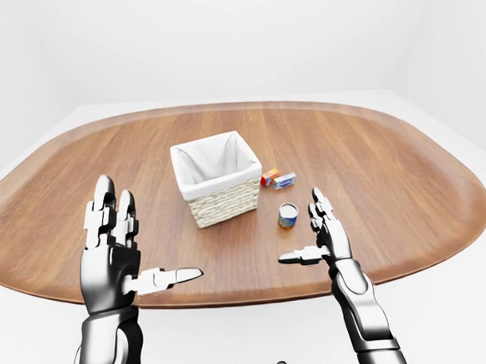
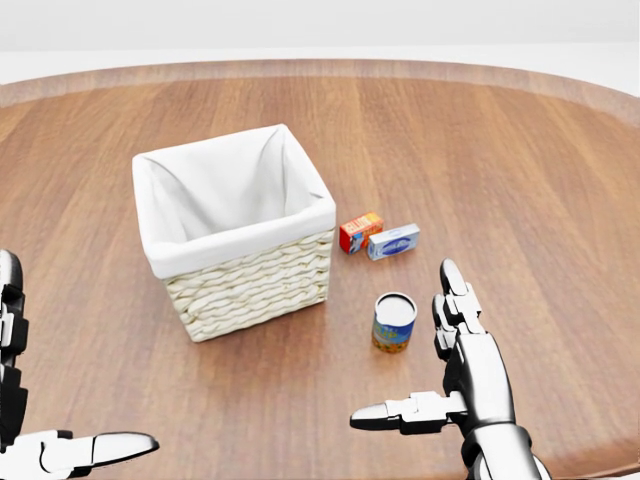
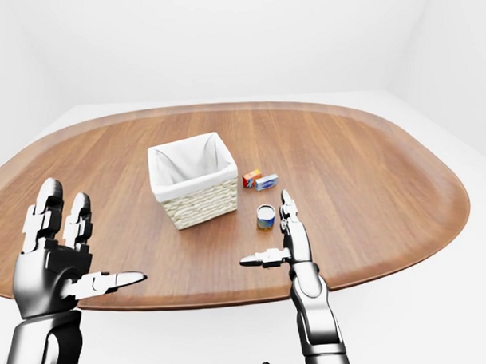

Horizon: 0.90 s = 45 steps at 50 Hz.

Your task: Pick up the alphabet soup and put it in the basket.

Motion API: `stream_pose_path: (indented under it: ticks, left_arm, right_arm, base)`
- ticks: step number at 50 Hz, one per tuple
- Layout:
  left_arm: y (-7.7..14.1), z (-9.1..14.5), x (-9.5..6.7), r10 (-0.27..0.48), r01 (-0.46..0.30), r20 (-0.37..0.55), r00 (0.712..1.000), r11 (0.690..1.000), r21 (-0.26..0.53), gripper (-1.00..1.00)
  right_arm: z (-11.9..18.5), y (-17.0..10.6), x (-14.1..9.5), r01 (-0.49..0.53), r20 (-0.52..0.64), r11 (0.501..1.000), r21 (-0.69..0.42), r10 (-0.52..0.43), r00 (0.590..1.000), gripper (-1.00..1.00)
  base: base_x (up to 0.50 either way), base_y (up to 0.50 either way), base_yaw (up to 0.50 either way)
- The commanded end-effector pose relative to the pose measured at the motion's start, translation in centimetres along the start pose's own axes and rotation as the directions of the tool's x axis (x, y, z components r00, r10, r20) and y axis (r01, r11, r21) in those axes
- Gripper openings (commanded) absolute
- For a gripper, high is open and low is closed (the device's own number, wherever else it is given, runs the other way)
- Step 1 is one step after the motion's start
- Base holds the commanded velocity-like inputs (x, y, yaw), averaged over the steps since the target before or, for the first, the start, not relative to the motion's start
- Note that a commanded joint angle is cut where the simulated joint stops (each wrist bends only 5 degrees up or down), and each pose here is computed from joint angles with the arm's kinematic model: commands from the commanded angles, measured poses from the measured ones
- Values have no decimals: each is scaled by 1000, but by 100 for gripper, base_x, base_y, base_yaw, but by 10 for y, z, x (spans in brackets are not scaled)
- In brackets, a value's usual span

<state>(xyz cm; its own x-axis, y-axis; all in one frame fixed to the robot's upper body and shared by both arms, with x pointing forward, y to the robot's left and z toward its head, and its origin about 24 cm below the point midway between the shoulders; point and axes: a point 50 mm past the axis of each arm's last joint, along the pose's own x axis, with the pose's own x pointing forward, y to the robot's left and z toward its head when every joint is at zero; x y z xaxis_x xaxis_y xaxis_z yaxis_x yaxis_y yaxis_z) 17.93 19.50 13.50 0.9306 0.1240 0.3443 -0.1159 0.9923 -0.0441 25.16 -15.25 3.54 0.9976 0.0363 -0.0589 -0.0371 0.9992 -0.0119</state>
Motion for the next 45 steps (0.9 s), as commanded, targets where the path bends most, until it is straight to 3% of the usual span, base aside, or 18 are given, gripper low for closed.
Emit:
stream_pose_path:
  ticks: [1, 45]
  left_arm:
    - [0, 6, -4, 1, -2, 19, 1000, 1000, 3, 100]
    - [-4, 6, -7, -17, 17, 6, 1000, 1000, 5, 100]
  right_arm:
    - [0, 1, 0, -4, 1, 1000, 0, 4, 1000, 100]
    - [-1, 1, 0, -5, 3, 1000, -5, 5, 1000, 100]
  base:
    - [30, 0, 0]
    - [28, 0, 0]
